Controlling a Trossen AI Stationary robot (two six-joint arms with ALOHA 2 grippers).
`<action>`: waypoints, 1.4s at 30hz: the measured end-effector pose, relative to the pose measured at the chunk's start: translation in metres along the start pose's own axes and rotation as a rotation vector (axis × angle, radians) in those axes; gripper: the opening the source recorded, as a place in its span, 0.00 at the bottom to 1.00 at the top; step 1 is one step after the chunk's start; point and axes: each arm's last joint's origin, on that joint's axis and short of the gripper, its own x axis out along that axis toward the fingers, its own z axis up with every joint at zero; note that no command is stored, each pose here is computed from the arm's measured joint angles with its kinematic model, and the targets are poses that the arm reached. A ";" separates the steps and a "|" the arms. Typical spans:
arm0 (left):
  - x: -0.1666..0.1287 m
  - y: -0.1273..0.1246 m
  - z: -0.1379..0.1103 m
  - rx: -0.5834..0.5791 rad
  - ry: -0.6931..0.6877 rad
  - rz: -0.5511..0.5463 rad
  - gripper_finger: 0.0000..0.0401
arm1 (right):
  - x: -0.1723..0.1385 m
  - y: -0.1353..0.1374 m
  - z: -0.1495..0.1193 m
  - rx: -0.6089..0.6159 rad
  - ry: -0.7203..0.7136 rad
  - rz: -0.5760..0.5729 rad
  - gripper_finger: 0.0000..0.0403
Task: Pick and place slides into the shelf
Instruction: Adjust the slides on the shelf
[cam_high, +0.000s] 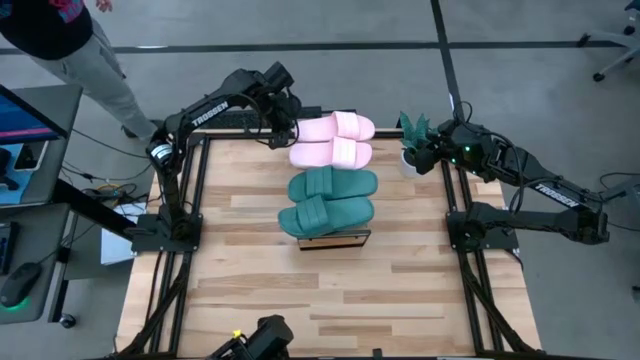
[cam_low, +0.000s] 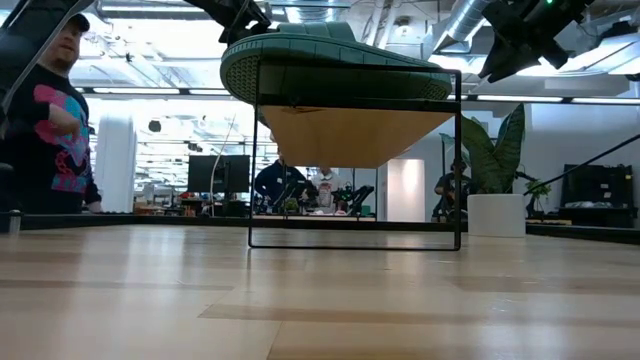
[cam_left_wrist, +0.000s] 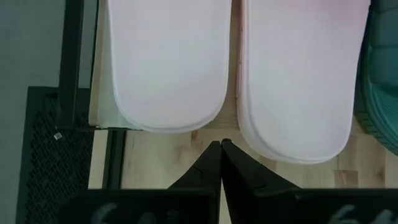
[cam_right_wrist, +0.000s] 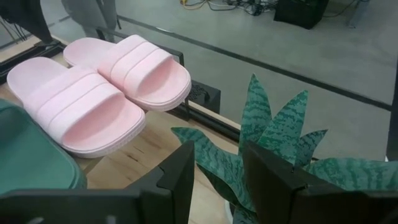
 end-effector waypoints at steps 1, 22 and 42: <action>0.000 0.000 0.000 0.001 -0.002 0.001 0.00 | 0.000 0.000 0.000 0.000 0.000 0.000 0.32; 0.015 -0.002 0.007 -0.005 -0.003 -0.016 0.00 | 0.000 0.000 0.000 0.001 0.000 0.000 0.32; 0.017 -0.002 0.007 -0.016 -0.011 -0.013 0.00 | 0.000 0.000 0.000 0.001 0.000 0.000 0.32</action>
